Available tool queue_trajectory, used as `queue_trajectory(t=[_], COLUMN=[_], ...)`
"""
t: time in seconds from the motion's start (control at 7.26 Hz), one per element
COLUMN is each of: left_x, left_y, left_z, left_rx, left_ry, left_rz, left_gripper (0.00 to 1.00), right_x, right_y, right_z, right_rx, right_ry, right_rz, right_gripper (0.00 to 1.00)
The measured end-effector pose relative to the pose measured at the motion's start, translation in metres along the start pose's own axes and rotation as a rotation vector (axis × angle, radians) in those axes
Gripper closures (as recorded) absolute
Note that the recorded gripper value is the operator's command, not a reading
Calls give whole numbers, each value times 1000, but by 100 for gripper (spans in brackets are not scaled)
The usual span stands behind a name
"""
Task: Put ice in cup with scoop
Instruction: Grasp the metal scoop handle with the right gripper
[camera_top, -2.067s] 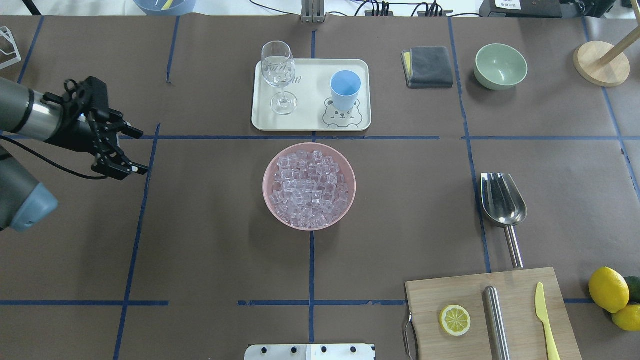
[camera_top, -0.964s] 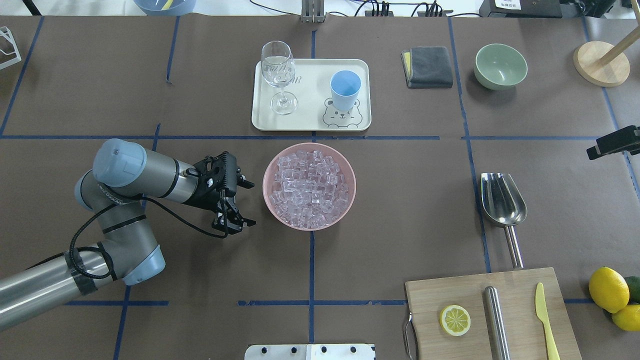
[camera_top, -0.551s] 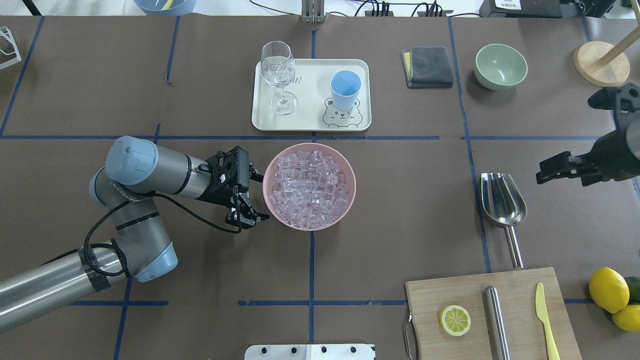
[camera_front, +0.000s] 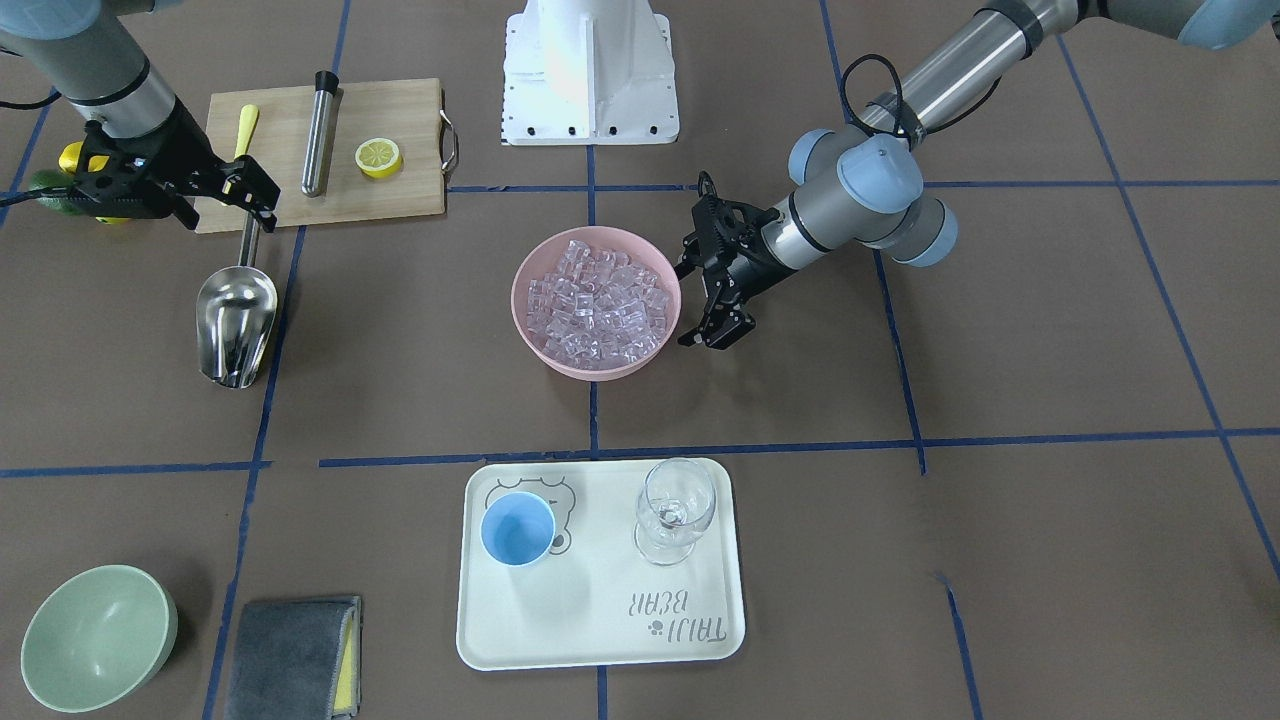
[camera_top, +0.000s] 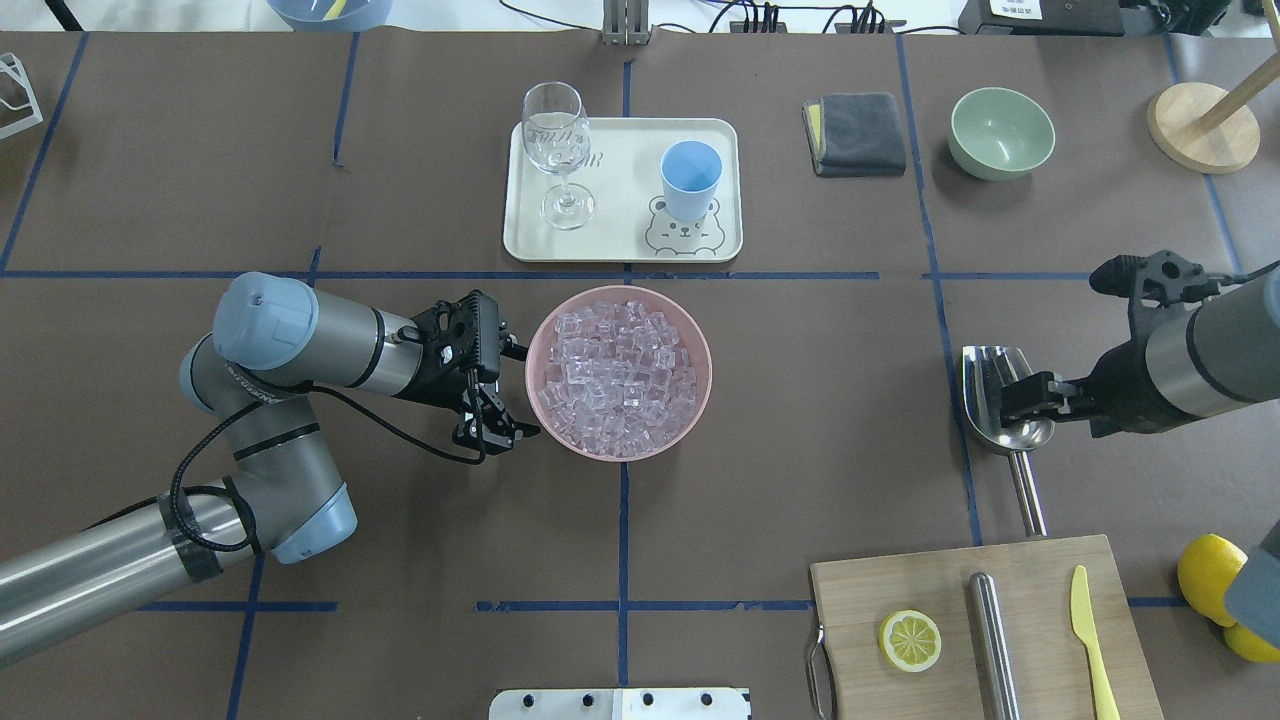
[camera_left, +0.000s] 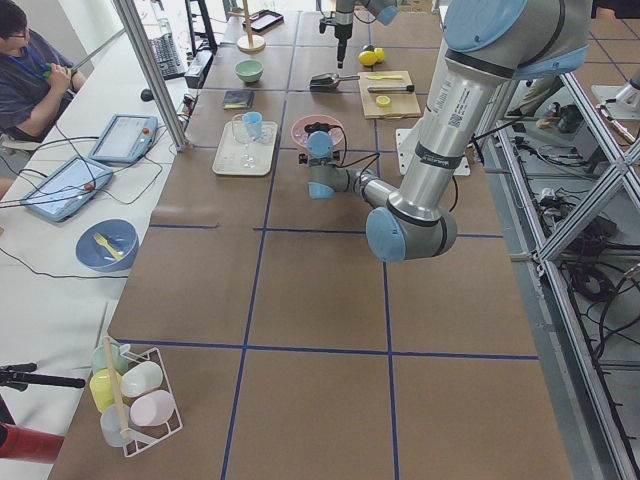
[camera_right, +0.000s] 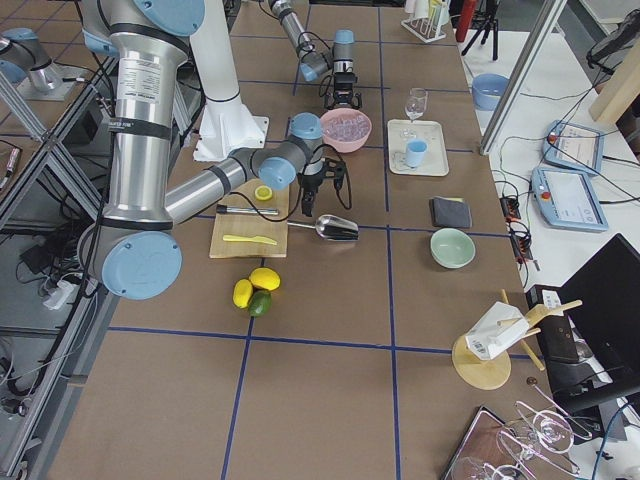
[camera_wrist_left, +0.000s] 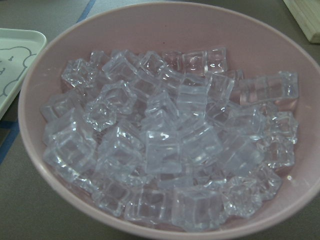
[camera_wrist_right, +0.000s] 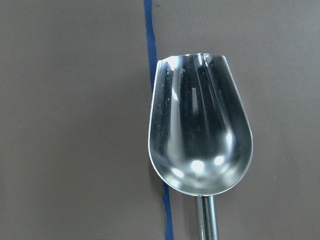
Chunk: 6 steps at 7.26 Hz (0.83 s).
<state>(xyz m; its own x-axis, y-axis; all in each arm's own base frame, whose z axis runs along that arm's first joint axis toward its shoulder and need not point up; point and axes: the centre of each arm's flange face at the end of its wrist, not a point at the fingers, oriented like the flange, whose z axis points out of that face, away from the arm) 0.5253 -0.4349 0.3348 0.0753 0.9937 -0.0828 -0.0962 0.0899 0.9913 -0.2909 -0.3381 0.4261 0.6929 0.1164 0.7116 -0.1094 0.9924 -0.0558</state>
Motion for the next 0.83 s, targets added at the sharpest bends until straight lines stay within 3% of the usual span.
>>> queue_trajectory(t=[0.28,0.55,0.83], left_x=[0,-1,-1], left_y=[-1,-1,-1], left_z=[0,-1,-1], left_rx=[2,3,7], left_ry=[0,-1,-1], left_rz=[1,1,4], left_gripper=[0,0,0], right_x=[6,16,16], right_y=[12,18,26], right_z=[38,58,66], right_rx=[5,4,7], right_ry=[27,21,33], right_rz=[-9,-24,-39], right_gripper=[6,34,38])
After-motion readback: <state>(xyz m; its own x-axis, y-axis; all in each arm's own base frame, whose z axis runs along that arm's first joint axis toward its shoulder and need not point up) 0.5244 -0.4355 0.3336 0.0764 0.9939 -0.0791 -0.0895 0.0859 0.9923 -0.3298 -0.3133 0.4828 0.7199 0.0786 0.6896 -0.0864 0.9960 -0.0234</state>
